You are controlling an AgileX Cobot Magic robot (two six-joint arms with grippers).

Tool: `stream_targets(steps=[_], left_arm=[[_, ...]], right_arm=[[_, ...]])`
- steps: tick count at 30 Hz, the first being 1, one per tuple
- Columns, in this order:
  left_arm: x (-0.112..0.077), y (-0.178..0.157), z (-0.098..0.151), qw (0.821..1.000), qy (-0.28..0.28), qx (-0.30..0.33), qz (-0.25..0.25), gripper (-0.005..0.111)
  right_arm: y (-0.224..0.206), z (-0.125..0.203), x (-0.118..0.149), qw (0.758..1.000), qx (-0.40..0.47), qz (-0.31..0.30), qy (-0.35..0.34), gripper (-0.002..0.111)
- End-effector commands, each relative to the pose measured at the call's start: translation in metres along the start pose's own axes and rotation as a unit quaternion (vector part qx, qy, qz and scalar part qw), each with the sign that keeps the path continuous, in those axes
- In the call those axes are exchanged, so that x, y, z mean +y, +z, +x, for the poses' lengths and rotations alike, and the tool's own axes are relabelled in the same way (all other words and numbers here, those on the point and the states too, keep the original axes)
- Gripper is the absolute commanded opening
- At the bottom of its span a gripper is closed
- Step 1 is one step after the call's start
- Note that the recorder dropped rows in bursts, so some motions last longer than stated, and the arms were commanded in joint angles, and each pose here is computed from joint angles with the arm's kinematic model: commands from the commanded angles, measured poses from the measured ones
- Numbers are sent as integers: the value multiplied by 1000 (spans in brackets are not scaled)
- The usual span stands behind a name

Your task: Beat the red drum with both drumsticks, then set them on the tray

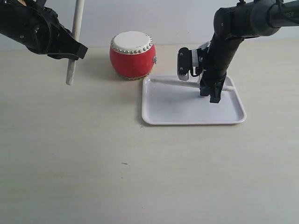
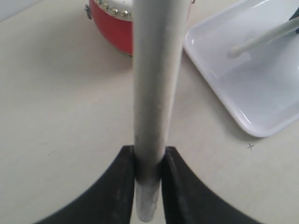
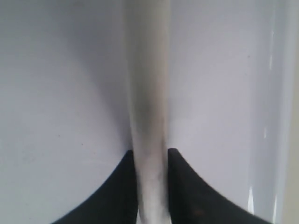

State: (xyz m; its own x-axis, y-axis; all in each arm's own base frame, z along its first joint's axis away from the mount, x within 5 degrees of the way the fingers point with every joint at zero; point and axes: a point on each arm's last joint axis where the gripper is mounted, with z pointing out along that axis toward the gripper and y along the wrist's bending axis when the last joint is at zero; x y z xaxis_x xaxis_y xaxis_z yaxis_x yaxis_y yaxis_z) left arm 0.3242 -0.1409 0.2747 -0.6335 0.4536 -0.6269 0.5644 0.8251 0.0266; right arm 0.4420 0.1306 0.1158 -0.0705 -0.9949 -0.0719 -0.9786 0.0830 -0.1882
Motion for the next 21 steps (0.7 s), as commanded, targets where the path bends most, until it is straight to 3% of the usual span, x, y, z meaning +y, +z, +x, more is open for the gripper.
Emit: stream_targets(steps=[1,8,15,17,21], left_arm=[[0,-1,-1,1000,-6,-9,0,0],[1,-1,-2,1000,6,-12,-1,0],[-4,4,-2,998,17,-56,18,0],[-6,5,-3,997,24,-68,29,0],[9,2,-5,992,-25,-113,52,0]], right_arm=[[-2,1,-1,1000,-2,5,3,29],[-4,0,-1,1000,-3,7,10,39],[-41,-6,-8,990,-43,44,126,41],[-53,-11,-8,983,-78,41,158,41],[-77,-34,-3,945,-205,-14,256,41]])
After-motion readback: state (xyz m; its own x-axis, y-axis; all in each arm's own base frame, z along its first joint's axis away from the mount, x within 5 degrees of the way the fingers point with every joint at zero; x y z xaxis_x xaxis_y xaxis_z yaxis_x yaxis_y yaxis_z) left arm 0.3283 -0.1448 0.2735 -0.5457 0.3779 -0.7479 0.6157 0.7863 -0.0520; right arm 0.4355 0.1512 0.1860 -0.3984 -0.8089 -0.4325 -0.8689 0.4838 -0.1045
